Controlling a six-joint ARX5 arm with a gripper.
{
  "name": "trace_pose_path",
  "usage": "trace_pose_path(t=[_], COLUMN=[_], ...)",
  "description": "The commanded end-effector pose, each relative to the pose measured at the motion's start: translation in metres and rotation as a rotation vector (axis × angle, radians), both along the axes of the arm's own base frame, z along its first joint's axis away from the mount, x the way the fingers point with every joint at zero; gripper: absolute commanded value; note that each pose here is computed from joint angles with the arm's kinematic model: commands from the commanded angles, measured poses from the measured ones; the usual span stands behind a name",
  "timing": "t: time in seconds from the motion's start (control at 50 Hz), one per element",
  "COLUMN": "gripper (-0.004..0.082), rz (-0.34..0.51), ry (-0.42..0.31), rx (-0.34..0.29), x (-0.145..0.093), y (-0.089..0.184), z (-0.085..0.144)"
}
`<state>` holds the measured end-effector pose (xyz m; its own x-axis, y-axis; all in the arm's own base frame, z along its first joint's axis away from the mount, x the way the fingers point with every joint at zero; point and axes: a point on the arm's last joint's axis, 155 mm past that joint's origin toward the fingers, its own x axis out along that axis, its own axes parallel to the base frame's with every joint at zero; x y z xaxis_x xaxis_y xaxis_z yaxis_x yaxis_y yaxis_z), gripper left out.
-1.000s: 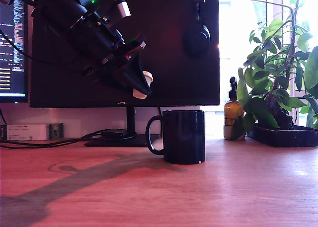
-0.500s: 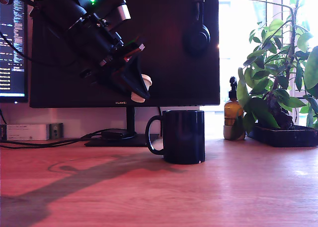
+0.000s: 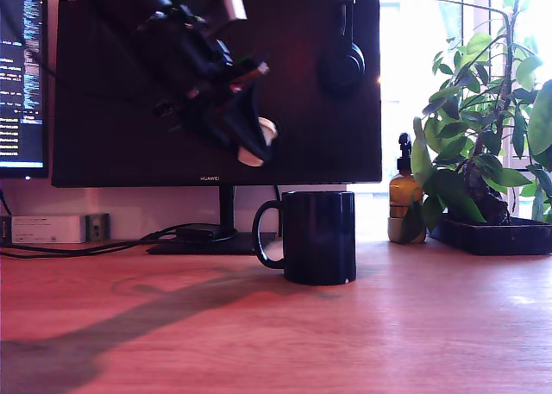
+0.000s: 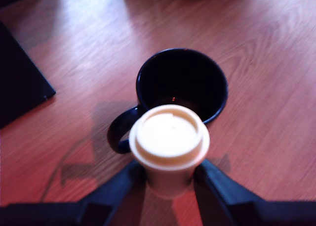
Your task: Pick up the coffee capsules from the table one by one and drop them inside the nearest coffee cup
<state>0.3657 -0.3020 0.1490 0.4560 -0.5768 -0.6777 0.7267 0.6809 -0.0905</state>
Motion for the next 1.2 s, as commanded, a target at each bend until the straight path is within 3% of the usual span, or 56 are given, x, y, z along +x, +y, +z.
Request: trace_pose_path(t=[0.0,0.3,0.32,0.62,1.18], gripper=[0.0203,0.0203,0.0203,0.0203,0.0203], rz=[-0.019,-0.036,-0.069,-0.095,-0.114], ry=[0.020,0.066,0.046,0.070,0.094], rx=[0.021,0.067,0.089,0.110,0.156], x=[0.002,0.016,0.016,0.025,0.021], y=[-0.010,-0.032,-0.034,-0.056,-0.065], z=[-0.011,-0.016,-0.016,-0.016,-0.030])
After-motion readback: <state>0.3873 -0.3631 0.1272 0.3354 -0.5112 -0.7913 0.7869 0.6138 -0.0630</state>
